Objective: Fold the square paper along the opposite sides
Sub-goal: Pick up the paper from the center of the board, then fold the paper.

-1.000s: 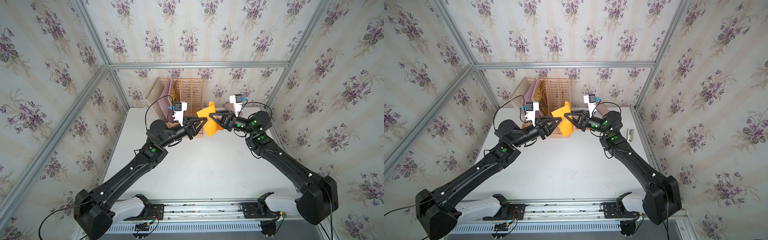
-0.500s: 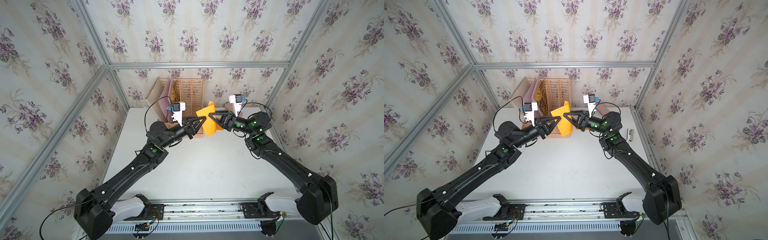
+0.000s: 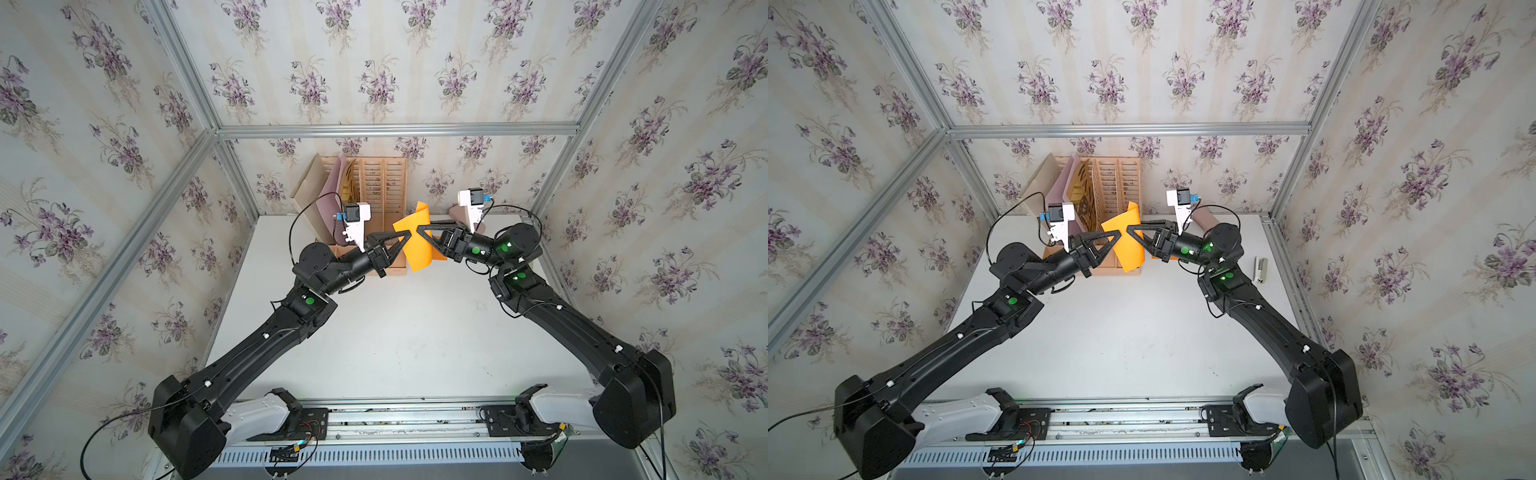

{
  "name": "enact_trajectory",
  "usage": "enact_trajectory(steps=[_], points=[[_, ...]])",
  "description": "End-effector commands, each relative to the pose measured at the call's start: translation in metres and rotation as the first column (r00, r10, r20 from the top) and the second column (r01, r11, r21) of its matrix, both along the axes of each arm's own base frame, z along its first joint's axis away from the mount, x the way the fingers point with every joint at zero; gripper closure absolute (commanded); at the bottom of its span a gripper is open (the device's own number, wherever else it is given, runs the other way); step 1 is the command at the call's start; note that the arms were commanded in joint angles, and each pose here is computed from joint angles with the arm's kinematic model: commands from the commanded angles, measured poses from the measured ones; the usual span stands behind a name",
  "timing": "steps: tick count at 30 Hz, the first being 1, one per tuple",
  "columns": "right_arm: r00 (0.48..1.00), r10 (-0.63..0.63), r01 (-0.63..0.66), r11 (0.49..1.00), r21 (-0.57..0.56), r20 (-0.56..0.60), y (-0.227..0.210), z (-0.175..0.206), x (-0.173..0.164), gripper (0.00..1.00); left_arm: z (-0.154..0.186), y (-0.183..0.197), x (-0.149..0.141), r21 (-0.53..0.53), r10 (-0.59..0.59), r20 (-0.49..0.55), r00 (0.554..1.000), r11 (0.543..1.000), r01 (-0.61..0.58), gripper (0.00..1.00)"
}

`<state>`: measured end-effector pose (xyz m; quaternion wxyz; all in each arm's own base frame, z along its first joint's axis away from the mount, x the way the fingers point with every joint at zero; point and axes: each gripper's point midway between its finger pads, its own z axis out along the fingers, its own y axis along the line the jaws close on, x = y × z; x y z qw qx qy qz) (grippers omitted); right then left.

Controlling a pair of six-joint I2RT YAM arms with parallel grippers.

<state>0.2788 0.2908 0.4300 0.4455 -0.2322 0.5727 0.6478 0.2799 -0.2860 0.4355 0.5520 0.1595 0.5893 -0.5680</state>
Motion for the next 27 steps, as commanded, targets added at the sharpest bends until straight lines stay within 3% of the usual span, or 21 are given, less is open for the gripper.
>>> enact_trajectory(steps=[1, 5, 8, 13, 18, 22, 27], points=[[1.0, 0.002, -0.002, 1.0, 0.013, 0.031, -0.001, 0.007, -0.004, 0.63, 0.009, 0.001, -0.001, -0.018, 0.0, 0.024, 1.0, 1.0, 0.0, 1.0], [0.999, -0.028, 0.03, 0.999, -0.04, 0.043, -0.002, 0.001, -0.002, 0.44, 0.008, 0.0, -0.001, 0.027, 0.005, 0.015, 1.0, 1.0, -0.005, 1.0], [0.989, -0.114, 0.125, 0.984, -0.13, 0.091, -0.01, 0.0, 0.002, 0.33, 0.008, -0.001, 0.0, 0.123, 0.02, 0.022, 1.0, 0.992, -0.023, 1.0], [0.938, -0.288, 0.337, 0.883, -0.326, 0.191, -0.036, -0.01, 0.017, 0.26, 0.004, 0.0, -0.001, 0.369, 0.021, 0.024, 0.999, 0.929, -0.029, 1.0], [0.886, -0.368, 0.459, 0.777, -0.43, 0.281, -0.06, -0.023, 0.026, 0.13, 0.005, 0.002, -0.019, 0.508, -0.053, 0.04, 0.998, 0.861, 0.025, 1.0], [0.874, -0.373, 0.481, 0.755, -0.445, 0.311, -0.068, -0.027, 0.031, 0.12, 0.012, 0.003, -0.038, 0.545, -0.135, 0.061, 0.989, 0.834, 0.08, 1.0], [0.876, -0.374, 0.478, 0.766, -0.431, 0.305, -0.077, -0.027, 0.041, 0.13, 0.026, 0.005, -0.06, 0.525, -0.202, 0.107, 0.974, 0.843, 0.117, 1.0]])
